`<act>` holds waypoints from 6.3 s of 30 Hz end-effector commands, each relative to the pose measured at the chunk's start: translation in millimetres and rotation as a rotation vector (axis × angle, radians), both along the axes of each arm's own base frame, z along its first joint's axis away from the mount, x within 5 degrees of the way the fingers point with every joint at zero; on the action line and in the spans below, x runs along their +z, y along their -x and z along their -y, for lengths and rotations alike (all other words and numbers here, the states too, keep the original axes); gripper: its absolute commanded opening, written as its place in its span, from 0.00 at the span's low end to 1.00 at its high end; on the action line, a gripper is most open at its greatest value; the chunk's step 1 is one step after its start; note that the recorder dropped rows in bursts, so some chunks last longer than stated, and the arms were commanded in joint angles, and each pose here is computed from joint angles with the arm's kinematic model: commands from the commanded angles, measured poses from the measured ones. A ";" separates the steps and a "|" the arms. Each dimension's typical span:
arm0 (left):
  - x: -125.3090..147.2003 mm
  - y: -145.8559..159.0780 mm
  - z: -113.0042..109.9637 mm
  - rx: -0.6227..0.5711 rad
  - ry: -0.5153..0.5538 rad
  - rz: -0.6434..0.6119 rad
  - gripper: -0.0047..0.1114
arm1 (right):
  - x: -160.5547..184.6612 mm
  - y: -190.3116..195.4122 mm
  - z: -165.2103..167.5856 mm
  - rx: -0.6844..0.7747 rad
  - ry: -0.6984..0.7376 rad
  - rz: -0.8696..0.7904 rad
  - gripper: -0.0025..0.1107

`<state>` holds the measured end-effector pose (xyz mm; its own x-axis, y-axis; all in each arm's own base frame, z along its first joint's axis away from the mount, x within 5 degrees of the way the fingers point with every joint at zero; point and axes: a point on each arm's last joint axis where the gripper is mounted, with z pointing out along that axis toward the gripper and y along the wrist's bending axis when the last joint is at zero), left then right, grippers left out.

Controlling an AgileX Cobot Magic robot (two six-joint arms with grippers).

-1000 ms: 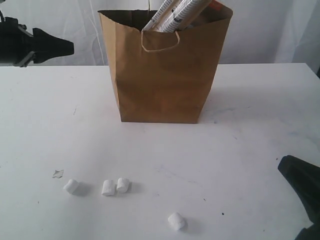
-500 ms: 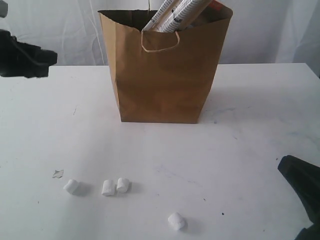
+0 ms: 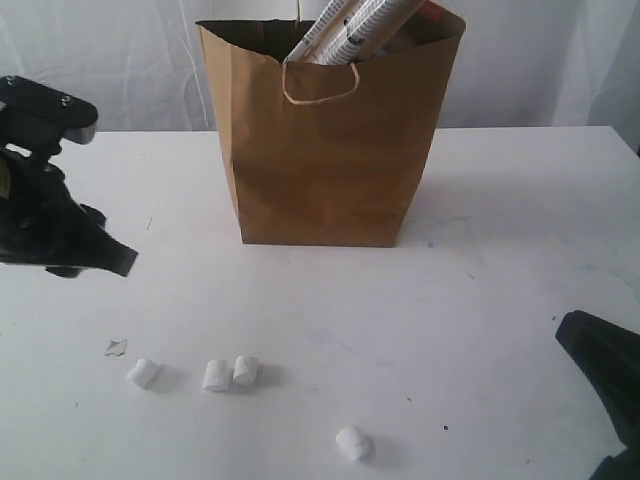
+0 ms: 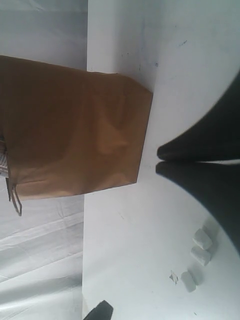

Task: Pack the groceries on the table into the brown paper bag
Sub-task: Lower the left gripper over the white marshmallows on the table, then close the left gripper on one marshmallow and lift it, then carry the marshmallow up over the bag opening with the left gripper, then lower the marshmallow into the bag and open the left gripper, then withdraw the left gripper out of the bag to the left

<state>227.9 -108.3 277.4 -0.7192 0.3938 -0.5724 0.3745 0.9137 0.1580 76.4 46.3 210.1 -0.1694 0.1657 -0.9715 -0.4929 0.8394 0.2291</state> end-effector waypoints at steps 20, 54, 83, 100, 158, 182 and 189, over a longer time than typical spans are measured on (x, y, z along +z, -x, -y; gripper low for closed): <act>-64.4 -12.6 37.3 -0.055 0.042 -0.373 0.64 | -0.9 0.5 0.9 -0.006 -0.005 0.004 0.02; -125.6 -26.2 29.1 -0.044 -0.011 -0.513 0.59 | -0.9 0.5 0.9 -0.006 -0.005 0.004 0.02; 90.7 -135.9 31.5 -0.119 0.228 0.433 0.04 | -0.9 0.5 0.9 -0.006 -0.005 0.004 0.02; 69.1 -174.8 74.5 -0.125 0.388 0.633 0.04 | -0.9 0.5 0.9 -0.006 -0.005 0.004 0.02; 45.3 -172.7 103.8 -0.234 0.897 0.576 0.39 | -0.9 0.5 0.9 -0.006 -0.005 0.004 0.02; 98.2 -138.7 49.0 -0.300 0.530 0.673 0.55 | -0.9 0.5 0.9 -0.006 -0.005 0.004 0.02; 101.6 -109.1 33.4 -0.322 0.491 0.628 0.55 | -0.9 0.5 0.9 -0.006 -0.005 0.004 0.02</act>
